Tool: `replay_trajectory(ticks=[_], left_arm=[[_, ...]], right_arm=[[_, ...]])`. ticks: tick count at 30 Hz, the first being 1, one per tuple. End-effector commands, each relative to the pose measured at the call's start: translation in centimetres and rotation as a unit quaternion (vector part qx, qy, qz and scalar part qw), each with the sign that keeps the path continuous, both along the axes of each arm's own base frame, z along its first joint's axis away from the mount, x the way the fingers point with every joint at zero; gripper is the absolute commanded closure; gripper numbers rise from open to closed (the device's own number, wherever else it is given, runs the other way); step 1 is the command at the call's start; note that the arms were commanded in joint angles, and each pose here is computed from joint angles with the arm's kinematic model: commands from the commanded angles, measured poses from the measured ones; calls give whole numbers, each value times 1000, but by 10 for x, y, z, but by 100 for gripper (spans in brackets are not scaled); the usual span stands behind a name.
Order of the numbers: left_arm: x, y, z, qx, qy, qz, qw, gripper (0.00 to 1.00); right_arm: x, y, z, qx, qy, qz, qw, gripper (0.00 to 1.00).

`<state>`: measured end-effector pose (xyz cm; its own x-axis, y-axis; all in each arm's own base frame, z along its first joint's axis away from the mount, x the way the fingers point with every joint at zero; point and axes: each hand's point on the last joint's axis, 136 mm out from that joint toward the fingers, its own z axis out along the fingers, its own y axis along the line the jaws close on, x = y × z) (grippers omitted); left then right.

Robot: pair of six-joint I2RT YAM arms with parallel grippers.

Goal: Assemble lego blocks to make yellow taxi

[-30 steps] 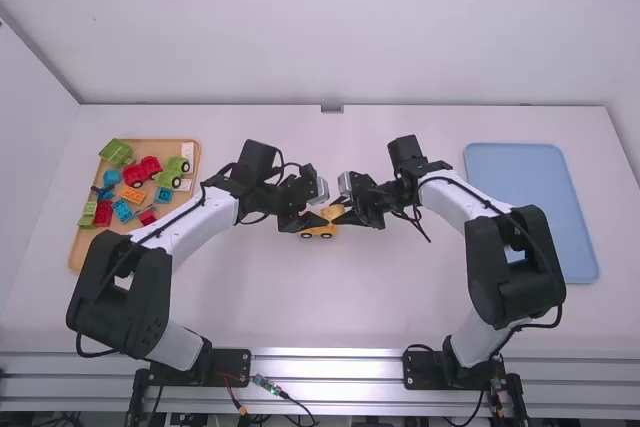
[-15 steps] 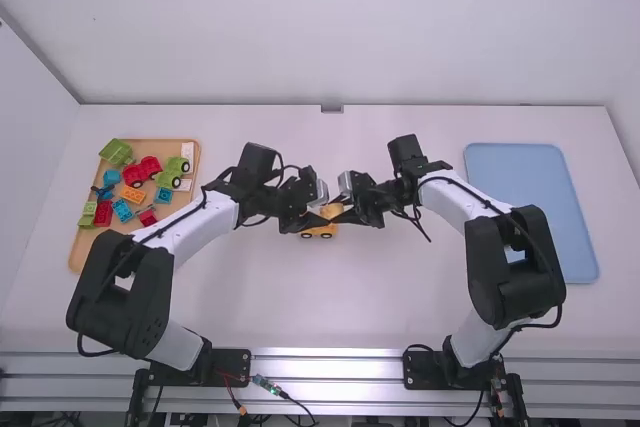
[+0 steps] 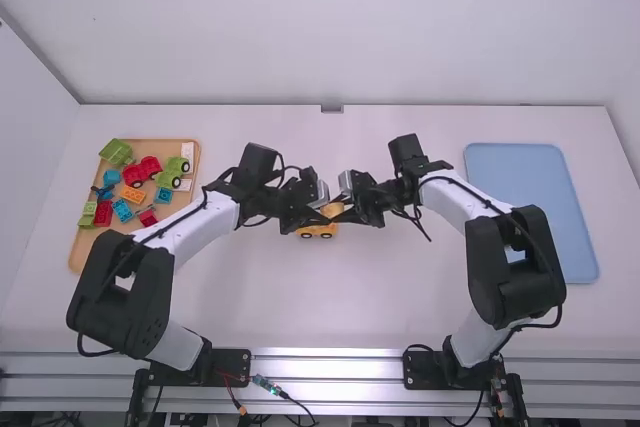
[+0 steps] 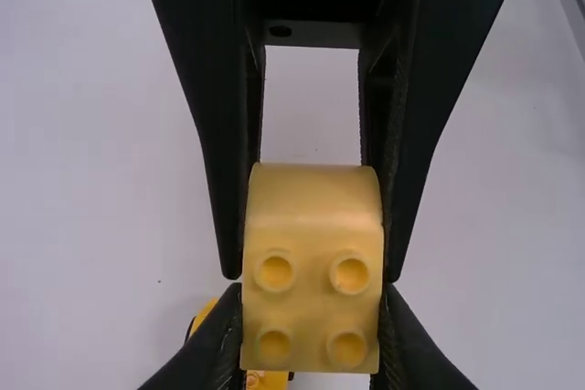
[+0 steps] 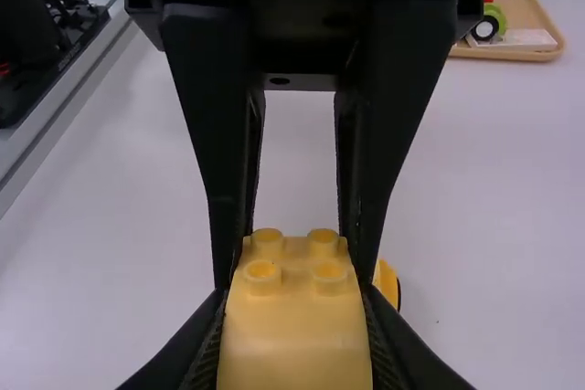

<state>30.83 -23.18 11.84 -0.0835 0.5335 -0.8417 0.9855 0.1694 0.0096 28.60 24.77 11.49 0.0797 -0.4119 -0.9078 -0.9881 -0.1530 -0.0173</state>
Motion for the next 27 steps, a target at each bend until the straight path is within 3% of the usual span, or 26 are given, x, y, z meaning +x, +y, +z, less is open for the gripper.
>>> replay_trajectory(ticks=[1,5,6,7,10,16,23,27], left_arm=[[-2,-2,-1,-3,1,-3,1000,83],[-2,-3,-1,-3,-2,-4,1000,85],[-1,-3,-1,-2,-2,-3,1000,85],[-1,-2,-1,0,-3,-1,1000,85],[7,3,-7,22,-3,25,999,83],[10,9,-13,42,0,42,998,87],[11,-1,-21,87,-12,59,994,94],[1,-21,-15,107,-28,22,994,96]], right_arm=[[-2,5,12,16,-7,10,1000,93],[-2,5,12,16,-6,10,1000,61],[-1,5,12,16,-7,10,1000,46],[-1,5,12,16,-7,9,1000,42],[6,-2,12,14,-11,-2,1000,1],[23,-29,14,-5,-1,-49,999,1],[49,-99,29,0,17,-163,986,1],[60,-131,19,3,33,-231,972,1]])
